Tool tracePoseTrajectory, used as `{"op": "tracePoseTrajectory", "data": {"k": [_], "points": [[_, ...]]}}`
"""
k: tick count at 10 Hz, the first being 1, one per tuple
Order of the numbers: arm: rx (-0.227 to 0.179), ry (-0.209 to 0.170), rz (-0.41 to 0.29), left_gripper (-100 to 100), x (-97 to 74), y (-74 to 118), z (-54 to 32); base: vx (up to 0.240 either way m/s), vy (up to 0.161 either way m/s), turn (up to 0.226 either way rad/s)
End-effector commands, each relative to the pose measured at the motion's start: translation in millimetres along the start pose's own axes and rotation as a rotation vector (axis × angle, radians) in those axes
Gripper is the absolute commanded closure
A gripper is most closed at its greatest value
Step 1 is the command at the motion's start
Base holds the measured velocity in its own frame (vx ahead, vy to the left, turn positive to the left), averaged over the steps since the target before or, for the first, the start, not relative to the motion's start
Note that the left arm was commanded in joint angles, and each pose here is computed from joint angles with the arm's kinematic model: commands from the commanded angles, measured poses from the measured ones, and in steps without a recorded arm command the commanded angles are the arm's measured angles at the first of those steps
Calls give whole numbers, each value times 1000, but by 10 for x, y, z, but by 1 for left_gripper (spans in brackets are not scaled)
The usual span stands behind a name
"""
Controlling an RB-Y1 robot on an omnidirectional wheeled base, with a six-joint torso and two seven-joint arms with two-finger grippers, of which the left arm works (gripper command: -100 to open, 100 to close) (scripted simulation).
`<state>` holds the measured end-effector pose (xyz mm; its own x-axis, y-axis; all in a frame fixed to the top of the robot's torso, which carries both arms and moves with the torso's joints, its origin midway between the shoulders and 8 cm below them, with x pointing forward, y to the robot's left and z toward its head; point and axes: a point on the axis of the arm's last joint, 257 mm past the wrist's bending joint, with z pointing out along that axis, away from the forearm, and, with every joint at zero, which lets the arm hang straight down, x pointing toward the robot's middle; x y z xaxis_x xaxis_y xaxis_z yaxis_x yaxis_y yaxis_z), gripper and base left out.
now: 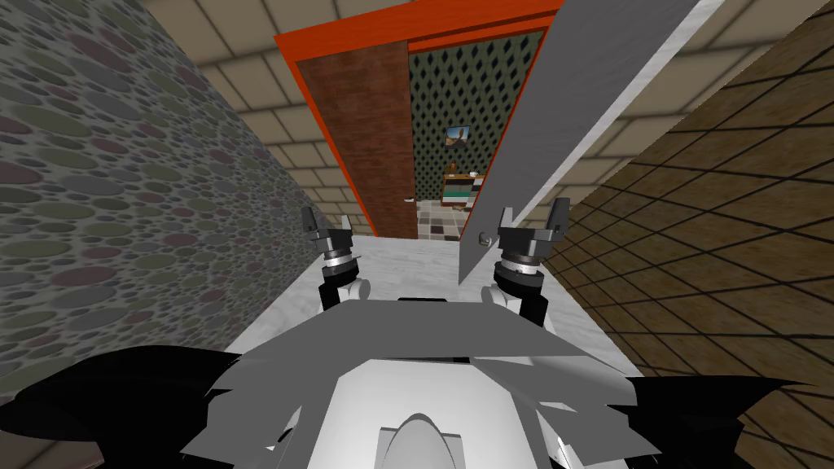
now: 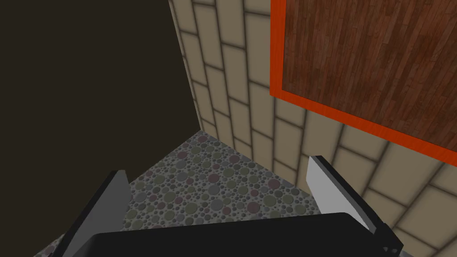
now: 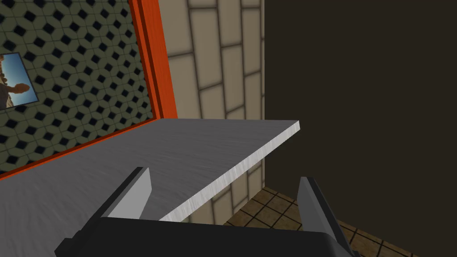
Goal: Pull the door open
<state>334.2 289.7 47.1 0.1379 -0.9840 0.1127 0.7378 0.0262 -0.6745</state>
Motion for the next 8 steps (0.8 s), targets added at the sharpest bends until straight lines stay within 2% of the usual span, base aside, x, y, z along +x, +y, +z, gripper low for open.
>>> {"op": "tracePoseTrajectory", "data": {"k": [1, 8], "points": [[-23, 14, 3, -100, 5, 130, -35, 88, -7, -52], [-106, 51, 15, -100, -21, 609, -187, 139, -1, -44]]}}
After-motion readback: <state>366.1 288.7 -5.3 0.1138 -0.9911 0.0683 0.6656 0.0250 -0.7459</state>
